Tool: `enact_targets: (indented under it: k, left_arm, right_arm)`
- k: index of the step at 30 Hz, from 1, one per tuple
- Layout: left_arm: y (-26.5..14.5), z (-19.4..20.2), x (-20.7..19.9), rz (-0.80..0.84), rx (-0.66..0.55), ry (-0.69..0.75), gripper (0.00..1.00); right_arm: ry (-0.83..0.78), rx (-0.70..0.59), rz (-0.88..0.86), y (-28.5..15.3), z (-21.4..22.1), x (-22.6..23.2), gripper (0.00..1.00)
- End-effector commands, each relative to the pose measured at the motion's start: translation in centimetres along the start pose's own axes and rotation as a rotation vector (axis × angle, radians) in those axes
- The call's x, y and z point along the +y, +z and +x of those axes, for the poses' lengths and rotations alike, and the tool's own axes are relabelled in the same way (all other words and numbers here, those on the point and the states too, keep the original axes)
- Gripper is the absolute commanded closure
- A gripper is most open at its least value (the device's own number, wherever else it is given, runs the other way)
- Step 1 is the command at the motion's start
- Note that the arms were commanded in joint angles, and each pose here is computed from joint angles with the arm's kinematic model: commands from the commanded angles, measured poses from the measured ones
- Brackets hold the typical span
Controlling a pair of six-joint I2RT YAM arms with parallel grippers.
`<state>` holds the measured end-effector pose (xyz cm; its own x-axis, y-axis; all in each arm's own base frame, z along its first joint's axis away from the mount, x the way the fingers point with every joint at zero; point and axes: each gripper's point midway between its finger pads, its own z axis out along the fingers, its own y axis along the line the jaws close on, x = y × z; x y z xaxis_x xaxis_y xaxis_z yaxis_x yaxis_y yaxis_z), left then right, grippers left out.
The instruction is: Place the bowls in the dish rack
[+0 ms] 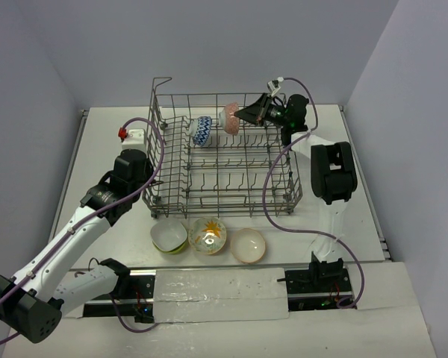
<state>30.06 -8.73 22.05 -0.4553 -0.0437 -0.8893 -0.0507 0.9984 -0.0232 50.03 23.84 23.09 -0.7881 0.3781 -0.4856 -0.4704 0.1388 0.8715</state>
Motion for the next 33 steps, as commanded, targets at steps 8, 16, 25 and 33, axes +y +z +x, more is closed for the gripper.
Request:
enact_targets:
  k: [8, 16, 25, 33]
  left_arm:
    - [0.6, 0.7, 1.7, -0.081, 0.023, 0.028, 1.00]
    - [0.6, 0.6, 1.6, -0.073, 0.023, 0.027, 1.00]
    - [0.5, 0.5, 1.6, -0.069, 0.020, 0.023, 1.00]
    - [0.4, 0.5, 1.5, -0.061, 0.020, 0.023, 1.00]
  right_arm:
    - [-0.071, -0.039, -0.024, 1.2, -0.7, 0.2, 1.00]
    - [-0.082, -0.068, -0.015, 1.3, -1.1, 1.2, 1.00]
    - [-0.145, -0.077, -0.024, 1.5, -2.7, 5.1, 1.00]
    - [-0.163, -0.084, -0.035, 1.7, -2.8, 6.4, 1.00]
